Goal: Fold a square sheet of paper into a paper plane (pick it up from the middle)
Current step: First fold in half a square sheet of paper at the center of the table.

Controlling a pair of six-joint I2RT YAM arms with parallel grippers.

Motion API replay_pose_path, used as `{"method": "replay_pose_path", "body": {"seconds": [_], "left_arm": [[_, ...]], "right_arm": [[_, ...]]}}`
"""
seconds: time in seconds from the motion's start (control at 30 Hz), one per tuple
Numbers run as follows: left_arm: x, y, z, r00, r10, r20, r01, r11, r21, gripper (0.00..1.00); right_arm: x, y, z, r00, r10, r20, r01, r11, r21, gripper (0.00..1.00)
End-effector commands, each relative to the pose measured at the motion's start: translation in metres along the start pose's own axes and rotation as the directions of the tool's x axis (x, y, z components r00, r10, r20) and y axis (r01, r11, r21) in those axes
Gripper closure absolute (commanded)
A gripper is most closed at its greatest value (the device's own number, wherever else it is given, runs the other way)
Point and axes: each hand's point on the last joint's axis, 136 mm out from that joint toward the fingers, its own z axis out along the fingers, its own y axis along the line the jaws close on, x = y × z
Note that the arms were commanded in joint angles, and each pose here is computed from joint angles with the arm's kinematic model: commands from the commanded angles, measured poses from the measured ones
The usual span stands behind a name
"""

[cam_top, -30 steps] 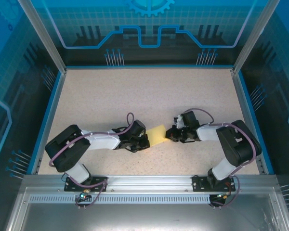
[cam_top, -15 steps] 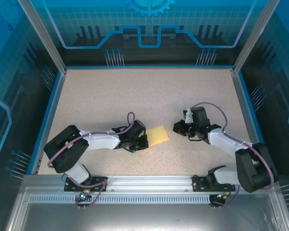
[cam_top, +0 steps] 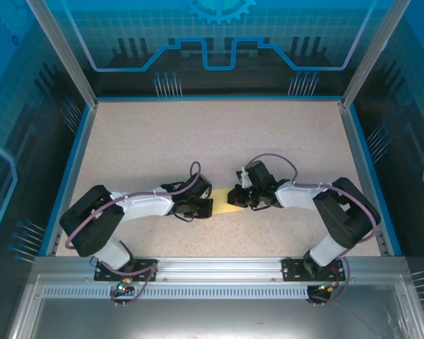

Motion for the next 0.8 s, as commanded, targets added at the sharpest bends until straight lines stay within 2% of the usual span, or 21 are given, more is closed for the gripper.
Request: {"method": "replay_pose_path", "body": {"seconds": [0.0,0.23,0.4,0.53,0.63,0.77], "left_arm": [[-0.001,-0.002,-0.005,1.000,-0.017,0.010,0.016,1.000,0.021,0.98],[-0.005,-0.003,0.001,0.998,-0.068,0.013,0.068,0.998,0.004,0.97],[-0.013,-0.027,-0.003,0.994,-0.094,0.051,0.089,0.992,0.091,0.98],[-0.017,-0.042,0.006,0.985,-0.158,0.073,0.146,0.977,0.153,0.98],[-0.013,-0.037,0.018,0.974,-0.216,0.074,0.205,0.969,0.138,0.99],[-0.011,-0.015,0.025,0.947,-0.296,0.127,0.284,0.953,0.108,1.00]], "right_arm": [[0.001,0.000,0.010,0.998,0.057,-0.017,-0.057,0.998,0.007,1.00],[0.023,-0.001,0.018,0.991,0.103,-0.087,-0.105,0.994,-0.019,1.00],[0.026,-0.007,0.019,0.991,0.103,-0.083,-0.102,0.995,0.023,1.00],[0.026,-0.013,0.020,0.991,0.111,-0.079,-0.107,0.993,0.049,1.00],[0.028,-0.018,0.021,0.989,0.118,-0.084,-0.113,0.992,0.065,1.00],[0.032,-0.023,0.021,0.989,0.121,-0.089,-0.114,0.990,0.082,1.00]]}}
